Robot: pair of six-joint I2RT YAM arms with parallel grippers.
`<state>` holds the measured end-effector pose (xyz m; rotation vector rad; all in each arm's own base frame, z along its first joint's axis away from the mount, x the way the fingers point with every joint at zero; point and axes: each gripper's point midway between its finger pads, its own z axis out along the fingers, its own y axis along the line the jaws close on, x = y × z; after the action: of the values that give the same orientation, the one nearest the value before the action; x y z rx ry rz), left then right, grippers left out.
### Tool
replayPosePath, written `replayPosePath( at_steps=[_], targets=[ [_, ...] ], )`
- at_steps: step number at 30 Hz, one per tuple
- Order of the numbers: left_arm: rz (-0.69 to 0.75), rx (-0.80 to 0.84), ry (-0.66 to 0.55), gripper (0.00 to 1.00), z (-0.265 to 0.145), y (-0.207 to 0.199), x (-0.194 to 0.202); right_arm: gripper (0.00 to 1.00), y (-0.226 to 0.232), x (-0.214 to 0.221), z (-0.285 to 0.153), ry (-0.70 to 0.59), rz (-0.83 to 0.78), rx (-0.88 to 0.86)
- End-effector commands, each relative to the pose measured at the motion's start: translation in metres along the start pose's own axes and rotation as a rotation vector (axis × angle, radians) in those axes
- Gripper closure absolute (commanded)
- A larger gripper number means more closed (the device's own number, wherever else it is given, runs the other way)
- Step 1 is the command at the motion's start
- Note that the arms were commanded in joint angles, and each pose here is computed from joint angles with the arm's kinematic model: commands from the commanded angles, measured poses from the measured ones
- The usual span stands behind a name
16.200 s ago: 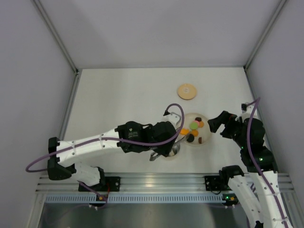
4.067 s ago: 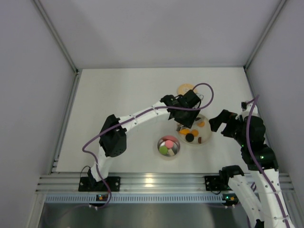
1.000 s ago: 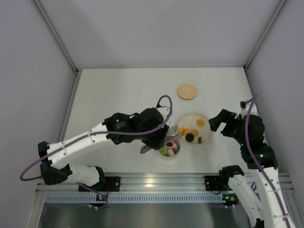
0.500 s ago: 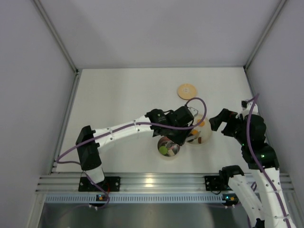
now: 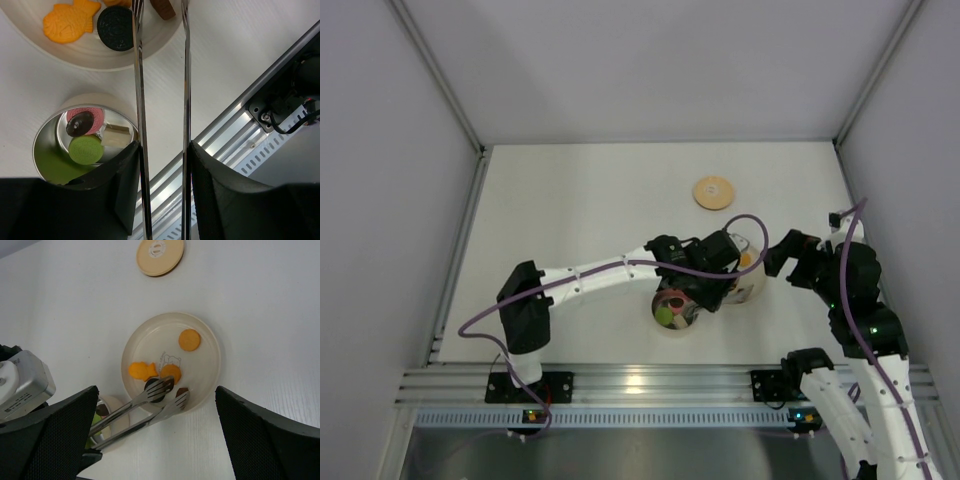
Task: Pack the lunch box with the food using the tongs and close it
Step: Pick up the fake food from the plate.
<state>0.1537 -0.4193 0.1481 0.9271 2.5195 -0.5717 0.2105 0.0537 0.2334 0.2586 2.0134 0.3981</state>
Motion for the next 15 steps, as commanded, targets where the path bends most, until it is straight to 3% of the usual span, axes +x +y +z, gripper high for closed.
replayPosePath(
  at_steps=[1, 10, 15],
  targets=[
    [-0.005, 0.047, -0.074, 0.53, -0.002, -0.015, -0.024, 0.01, -0.002, -0.006, -0.008, -0.016, -0.011, 0.013],
    [-0.004, 0.035, -0.061, 0.54, 0.01, -0.013, -0.021, 0.01, -0.001, -0.006, -0.009, -0.015, -0.013, 0.01],
    [-0.003, 0.031, -0.067, 0.6, 0.007, -0.012, -0.022, 0.0, -0.002, -0.006, -0.009, -0.017, -0.012, 0.012]
  ],
)
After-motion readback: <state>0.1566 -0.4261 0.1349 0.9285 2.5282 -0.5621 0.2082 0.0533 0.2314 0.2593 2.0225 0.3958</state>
